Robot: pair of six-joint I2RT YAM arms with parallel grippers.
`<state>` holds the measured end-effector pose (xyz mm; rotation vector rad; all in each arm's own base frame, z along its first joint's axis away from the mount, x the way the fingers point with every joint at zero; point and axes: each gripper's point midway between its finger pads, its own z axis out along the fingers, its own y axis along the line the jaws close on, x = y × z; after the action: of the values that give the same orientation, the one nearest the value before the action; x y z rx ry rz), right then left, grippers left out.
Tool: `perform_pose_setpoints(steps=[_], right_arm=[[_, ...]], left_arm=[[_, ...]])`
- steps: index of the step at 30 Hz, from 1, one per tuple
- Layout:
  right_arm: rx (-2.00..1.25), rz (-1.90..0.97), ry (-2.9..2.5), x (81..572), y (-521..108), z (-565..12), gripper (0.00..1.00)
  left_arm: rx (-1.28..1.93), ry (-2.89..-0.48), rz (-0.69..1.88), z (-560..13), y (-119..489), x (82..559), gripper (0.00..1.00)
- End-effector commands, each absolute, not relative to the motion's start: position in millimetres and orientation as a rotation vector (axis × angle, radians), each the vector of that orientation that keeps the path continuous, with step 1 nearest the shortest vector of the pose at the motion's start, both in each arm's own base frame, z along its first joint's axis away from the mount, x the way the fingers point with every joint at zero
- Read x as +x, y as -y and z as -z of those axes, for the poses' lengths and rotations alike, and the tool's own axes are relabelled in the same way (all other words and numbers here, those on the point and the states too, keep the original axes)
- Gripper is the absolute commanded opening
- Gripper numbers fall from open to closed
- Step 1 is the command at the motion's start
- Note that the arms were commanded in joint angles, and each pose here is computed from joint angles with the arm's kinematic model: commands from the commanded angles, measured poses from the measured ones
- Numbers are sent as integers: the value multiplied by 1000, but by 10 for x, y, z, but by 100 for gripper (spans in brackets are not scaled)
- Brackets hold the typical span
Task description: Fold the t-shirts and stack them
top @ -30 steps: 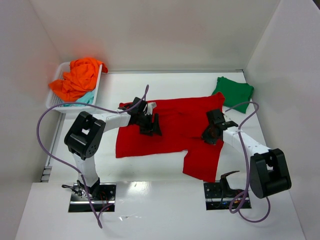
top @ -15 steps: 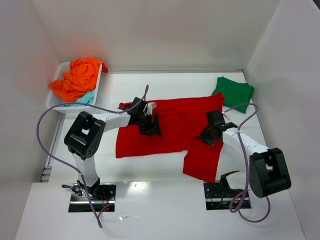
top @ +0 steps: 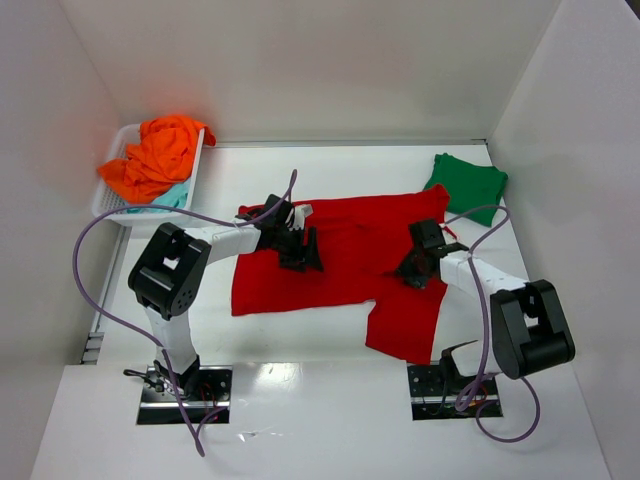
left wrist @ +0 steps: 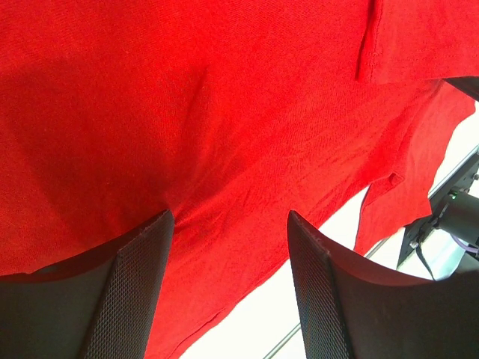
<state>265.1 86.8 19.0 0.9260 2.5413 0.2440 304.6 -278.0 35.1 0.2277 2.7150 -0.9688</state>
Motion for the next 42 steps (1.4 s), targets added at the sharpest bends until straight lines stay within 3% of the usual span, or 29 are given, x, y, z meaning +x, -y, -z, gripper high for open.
perform_pose_setpoints(steps=[1, 19, 28, 31, 42], right_arm=[[889, -287, -2459, 2922, -931, -366, 39], [834, -302, -2451, 3131, -992, -443, 42], [826, -303, -2477, 3177, -1054, -352, 54], [807, -327, -2477, 3211, -1121, -372, 54], [810, -319, -2488, 3229, -1126, -291, 28]], left_arm=[[276, -2731, 970, -262, 2769, 2971, 71], [277, -2741, 980, -228, 2785, 2974, 71], [289, -2737, 977, -226, 2782, 2975, 71], [289, -2737, 977, -226, 2782, 2975, 71], [287, -2747, 975, -191, 2778, 2967, 71]])
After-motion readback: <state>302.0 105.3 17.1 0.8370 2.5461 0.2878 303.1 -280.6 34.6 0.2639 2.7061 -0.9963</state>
